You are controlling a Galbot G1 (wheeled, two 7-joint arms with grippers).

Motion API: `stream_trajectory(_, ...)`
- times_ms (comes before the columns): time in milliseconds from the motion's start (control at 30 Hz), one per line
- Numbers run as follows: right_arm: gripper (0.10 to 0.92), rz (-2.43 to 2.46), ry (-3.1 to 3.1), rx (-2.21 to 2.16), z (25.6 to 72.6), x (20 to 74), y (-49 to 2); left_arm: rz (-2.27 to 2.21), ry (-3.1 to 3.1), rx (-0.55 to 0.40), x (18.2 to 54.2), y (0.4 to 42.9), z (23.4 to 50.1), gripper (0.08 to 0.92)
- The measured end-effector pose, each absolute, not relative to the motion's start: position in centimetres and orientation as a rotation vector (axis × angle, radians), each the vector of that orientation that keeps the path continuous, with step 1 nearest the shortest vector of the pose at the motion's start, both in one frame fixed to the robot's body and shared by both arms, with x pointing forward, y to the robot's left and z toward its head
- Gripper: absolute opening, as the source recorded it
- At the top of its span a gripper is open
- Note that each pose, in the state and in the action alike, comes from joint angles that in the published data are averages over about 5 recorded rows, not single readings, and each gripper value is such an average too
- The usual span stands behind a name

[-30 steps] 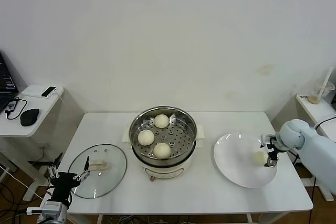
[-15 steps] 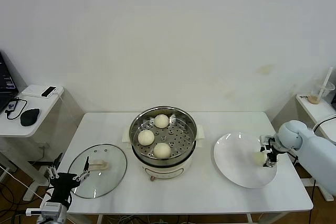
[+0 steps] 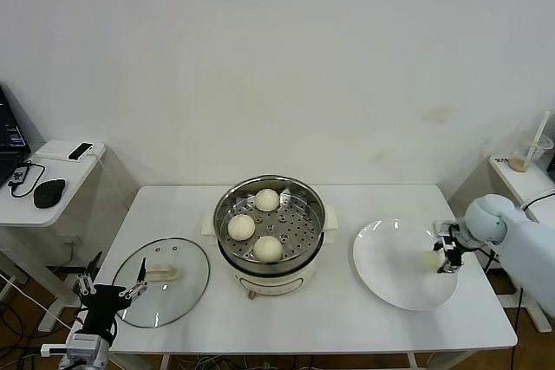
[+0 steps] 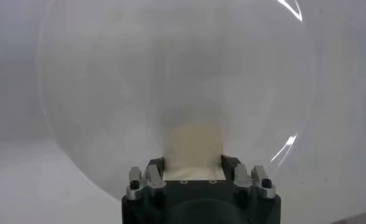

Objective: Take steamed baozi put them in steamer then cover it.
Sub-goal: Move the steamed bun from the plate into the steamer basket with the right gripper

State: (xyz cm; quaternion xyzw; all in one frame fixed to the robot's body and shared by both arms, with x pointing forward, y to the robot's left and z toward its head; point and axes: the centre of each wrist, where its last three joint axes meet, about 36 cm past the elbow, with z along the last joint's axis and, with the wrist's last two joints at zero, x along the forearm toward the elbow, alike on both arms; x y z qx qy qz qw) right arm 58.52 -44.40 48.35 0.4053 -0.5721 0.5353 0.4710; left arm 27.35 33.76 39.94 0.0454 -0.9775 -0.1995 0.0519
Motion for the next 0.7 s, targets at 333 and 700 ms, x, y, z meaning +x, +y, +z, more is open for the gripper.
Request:
stream_trajectory(333,0.595,1.393,-1.485,0.992,56.3,59.7,-43.0,-0.612,-2.987,0.117,27.5,33.4,40.4,0.823)
stream_trajectory(700,0.610,1.527,-1.647,1.105,67.3,62.2,-34.0,-0.612,-2.982,0.114,27.7,33.4,40.1,0.823)
